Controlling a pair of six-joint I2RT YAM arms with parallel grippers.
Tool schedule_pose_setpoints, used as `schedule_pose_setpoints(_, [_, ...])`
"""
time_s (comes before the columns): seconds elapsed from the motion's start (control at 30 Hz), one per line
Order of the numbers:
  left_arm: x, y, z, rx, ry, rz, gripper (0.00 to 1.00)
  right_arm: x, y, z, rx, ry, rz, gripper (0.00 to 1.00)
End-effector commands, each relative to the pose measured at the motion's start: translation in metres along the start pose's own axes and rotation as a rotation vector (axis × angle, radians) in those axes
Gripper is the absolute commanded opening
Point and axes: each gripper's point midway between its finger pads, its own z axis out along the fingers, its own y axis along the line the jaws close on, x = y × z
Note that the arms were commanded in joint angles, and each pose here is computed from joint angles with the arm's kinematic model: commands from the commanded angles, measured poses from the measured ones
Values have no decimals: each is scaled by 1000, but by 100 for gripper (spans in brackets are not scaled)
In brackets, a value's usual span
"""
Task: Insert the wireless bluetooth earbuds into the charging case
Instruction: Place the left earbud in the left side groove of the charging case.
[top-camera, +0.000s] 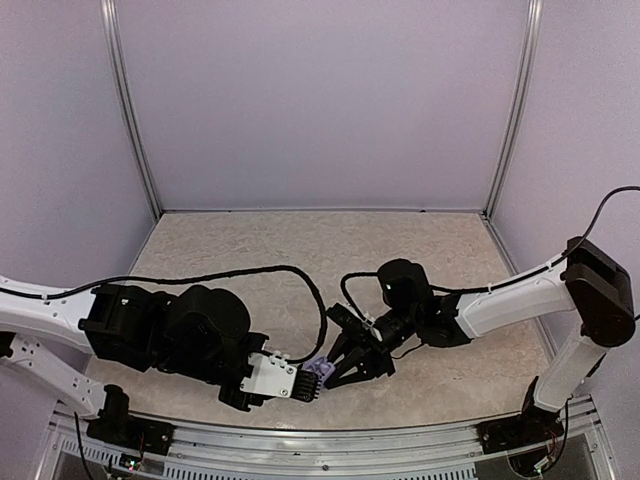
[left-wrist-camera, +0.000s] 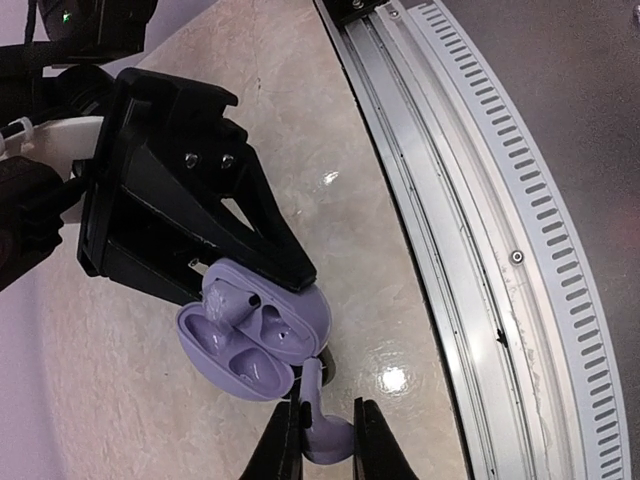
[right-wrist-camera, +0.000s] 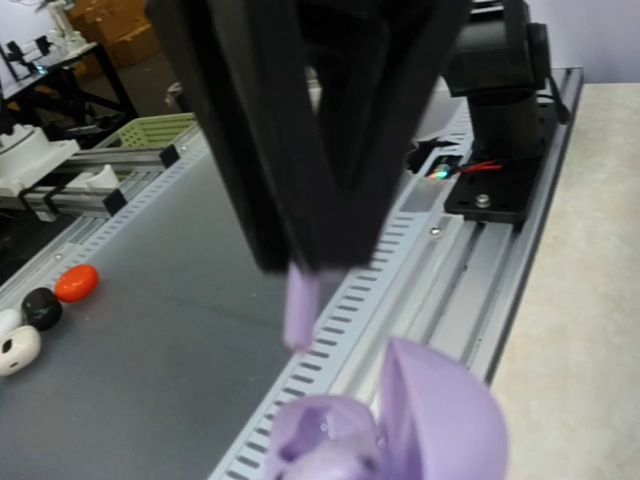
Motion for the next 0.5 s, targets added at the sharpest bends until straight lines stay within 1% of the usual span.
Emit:
schedule_pose_setpoints(0.0, [-12, 8, 1, -32, -8, 41, 10, -6, 7, 9, -67, -11, -11, 0])
schedule_pose_setpoints(0.47, [-14, 6, 9, -25, 5, 66, 10, -3, 11, 17, -108, -19, 19, 0])
